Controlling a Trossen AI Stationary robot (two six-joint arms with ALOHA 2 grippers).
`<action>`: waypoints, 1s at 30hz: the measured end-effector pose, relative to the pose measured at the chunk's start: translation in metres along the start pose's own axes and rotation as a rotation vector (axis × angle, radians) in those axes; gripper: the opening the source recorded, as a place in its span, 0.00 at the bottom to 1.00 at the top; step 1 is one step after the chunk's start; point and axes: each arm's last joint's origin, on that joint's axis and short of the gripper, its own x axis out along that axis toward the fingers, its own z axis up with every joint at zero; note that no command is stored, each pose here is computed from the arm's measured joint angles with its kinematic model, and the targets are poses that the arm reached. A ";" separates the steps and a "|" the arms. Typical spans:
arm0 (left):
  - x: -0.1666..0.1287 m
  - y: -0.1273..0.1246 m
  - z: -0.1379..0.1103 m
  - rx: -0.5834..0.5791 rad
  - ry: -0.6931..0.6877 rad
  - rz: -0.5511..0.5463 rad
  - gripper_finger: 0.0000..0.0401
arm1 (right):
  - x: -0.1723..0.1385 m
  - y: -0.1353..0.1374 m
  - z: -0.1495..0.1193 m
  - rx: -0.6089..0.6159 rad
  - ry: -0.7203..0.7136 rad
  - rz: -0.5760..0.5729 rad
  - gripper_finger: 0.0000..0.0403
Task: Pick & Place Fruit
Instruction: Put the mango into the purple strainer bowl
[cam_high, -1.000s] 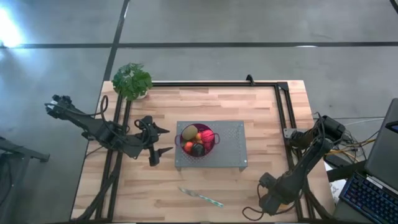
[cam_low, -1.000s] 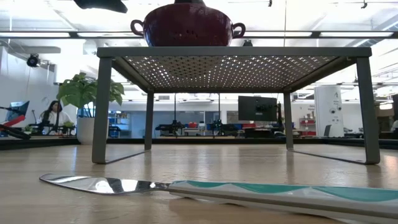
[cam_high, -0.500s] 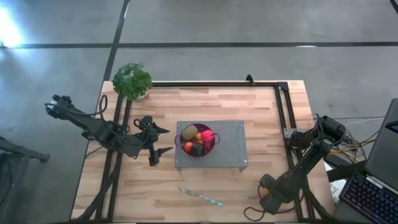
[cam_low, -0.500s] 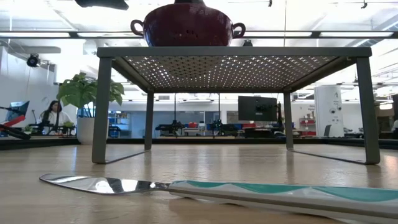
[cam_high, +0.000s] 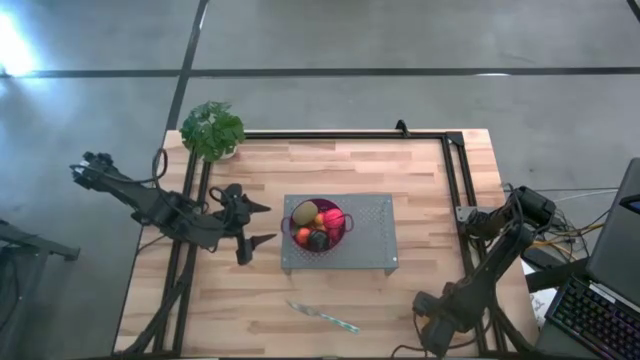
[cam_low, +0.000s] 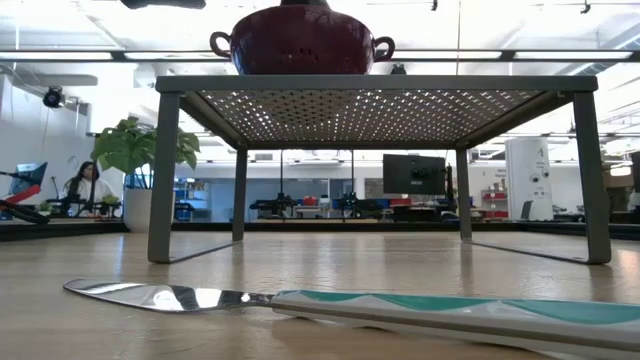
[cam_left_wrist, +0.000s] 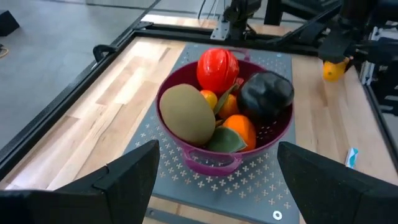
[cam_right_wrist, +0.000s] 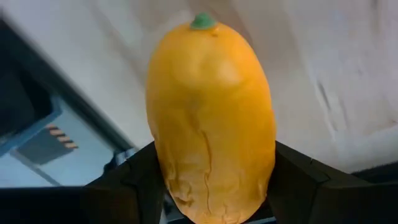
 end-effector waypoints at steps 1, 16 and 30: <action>-0.001 0.001 0.001 -0.003 -0.007 -0.003 0.82 | -0.003 0.003 -0.001 -0.021 -0.003 0.013 0.52; -0.004 -0.004 0.013 -0.088 -0.086 -0.140 0.82 | -0.084 0.052 0.002 -0.390 -0.447 0.177 0.54; 0.027 -0.043 0.016 0.185 -0.497 -0.249 0.82 | -0.173 0.058 0.028 -0.606 -1.168 -0.133 0.54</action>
